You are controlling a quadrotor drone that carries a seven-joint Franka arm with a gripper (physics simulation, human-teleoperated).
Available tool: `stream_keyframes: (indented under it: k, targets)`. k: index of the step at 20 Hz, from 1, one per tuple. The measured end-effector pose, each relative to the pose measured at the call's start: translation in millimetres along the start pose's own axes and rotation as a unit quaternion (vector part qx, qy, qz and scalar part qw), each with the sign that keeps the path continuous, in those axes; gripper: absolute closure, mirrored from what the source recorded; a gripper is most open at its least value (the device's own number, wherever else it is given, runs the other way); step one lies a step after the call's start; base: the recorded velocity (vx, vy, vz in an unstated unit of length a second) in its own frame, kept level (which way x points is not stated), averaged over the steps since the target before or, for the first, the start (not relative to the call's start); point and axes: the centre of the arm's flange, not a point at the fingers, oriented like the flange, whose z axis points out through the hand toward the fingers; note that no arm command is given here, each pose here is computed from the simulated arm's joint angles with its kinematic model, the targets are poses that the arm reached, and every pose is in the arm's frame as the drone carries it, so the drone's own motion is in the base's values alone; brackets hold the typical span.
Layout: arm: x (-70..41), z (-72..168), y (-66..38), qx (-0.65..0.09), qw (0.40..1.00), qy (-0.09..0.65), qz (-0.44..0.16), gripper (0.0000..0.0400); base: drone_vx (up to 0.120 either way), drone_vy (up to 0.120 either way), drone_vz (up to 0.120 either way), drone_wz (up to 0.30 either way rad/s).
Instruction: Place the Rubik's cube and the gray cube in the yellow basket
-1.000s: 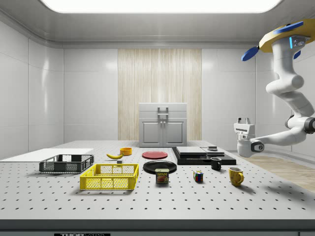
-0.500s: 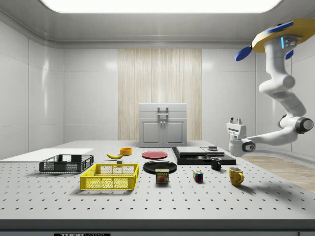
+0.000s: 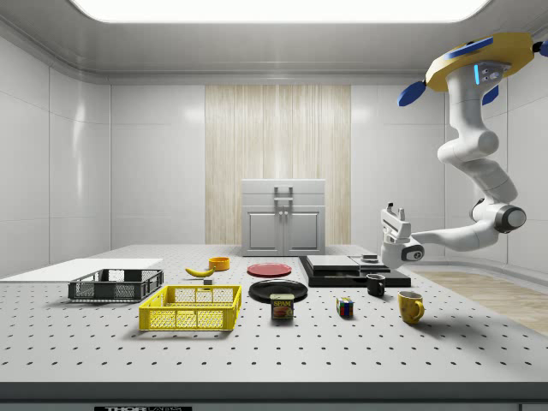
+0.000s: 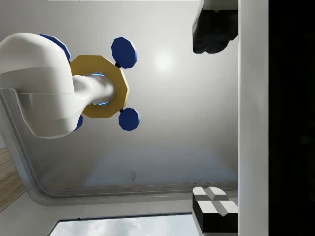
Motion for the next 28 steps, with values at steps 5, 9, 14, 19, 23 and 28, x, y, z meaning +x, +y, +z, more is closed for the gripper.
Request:
stream_keyframes:
  k: [5, 9, 14, 19, 23, 28]
  targets:
    - [-30.3, 10, -29.6, -0.154, 0.976, 0.155, -0.005, 0.0, 0.12, 0.0, -0.08, 0.0]
    - [-61.4, 50, -59.3, -0.349, 0.869, 0.351, -0.01, 0.0, 0.12, 0.0, -0.1, 0.0]
    - [-68.8, 129, -64.6, -0.568, 0.596, 0.567, -0.016, 0.0, 0.12, 0.0, -0.12, 0.0]
    - [-50.6, 173, -44.9, -0.658, 0.369, 0.656, -0.02, 0.0, 0.12, 0.0, -0.12, 0.0]
    - [-39.9, 185, -33.6, -0.681, 0.273, 0.68, -0.022, 0.0, 0.12, -0.07, -0.12, 0.0]
    - [-33.1, 191, -26.4, -0.69, 0.216, 0.69, -0.024, 0.0, 0.12, -0.024, -0.12, 0.0]
